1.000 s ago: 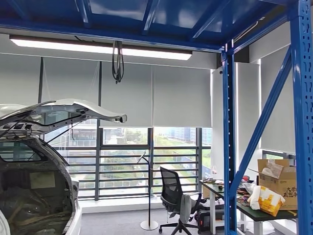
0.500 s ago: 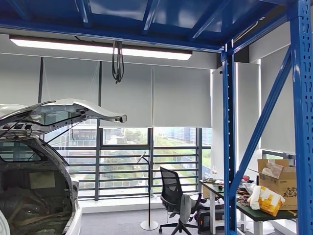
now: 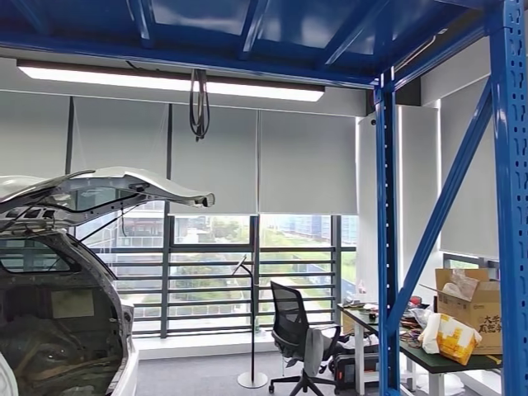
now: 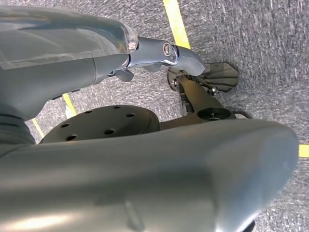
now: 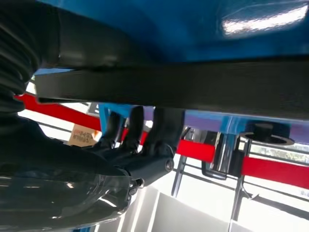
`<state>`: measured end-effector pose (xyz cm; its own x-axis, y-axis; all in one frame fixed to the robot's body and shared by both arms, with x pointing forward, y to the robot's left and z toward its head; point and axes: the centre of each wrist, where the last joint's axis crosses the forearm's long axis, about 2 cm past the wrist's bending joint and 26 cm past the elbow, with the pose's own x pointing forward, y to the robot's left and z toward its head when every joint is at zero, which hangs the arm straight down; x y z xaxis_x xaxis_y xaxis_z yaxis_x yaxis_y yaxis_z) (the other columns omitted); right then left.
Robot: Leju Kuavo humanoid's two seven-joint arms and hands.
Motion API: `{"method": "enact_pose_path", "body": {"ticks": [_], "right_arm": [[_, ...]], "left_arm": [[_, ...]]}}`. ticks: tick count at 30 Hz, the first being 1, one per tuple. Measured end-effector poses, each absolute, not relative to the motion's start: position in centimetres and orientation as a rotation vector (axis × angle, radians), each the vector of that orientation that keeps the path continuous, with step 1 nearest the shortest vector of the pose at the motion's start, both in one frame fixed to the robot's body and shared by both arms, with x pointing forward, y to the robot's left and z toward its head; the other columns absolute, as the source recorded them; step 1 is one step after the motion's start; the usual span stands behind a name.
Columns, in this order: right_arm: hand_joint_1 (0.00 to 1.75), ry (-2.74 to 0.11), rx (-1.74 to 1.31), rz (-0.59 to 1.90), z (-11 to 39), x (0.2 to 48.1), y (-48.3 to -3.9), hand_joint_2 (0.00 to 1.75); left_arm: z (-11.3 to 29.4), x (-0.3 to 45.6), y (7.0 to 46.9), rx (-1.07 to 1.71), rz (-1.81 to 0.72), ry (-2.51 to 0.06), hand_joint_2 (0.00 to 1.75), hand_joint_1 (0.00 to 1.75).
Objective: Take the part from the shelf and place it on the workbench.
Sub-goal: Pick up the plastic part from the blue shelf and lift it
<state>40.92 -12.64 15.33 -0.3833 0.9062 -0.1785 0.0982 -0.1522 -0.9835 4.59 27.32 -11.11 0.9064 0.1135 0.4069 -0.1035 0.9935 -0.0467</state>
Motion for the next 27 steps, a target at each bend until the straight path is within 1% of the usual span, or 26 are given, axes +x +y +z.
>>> {"method": "enact_pose_path", "body": {"ticks": [13, 17, 22, 27], "right_arm": [[1.75, -1.503, -1.239, 1.524, 14.6, 41.2, -15.4, 1.75], [1.75, -1.502, -1.25, 1.497, 14.3, 41.3, -16.4, 1.75], [1.75, -1.554, -1.244, 1.472, 14.5, 41.2, -16.7, 1.75], [1.75, -1.709, -1.199, 1.414, 16.6, 40.8, -15.1, 1.75]], "left_arm": [[-11.1, 4.5, 27.4, 0.005, 0.091, -0.479, 0.0, 0.0], [-11.1, 4.5, 27.4, 0.01, 0.078, -0.496, 1.75, 0.0], [-11.1, 4.4, 27.4, 0.036, 0.07, -0.477, 1.75, 0.0], [-11.1, 4.5, 27.5, 0.054, 0.076, -0.451, 1.75, 0.0]]}}
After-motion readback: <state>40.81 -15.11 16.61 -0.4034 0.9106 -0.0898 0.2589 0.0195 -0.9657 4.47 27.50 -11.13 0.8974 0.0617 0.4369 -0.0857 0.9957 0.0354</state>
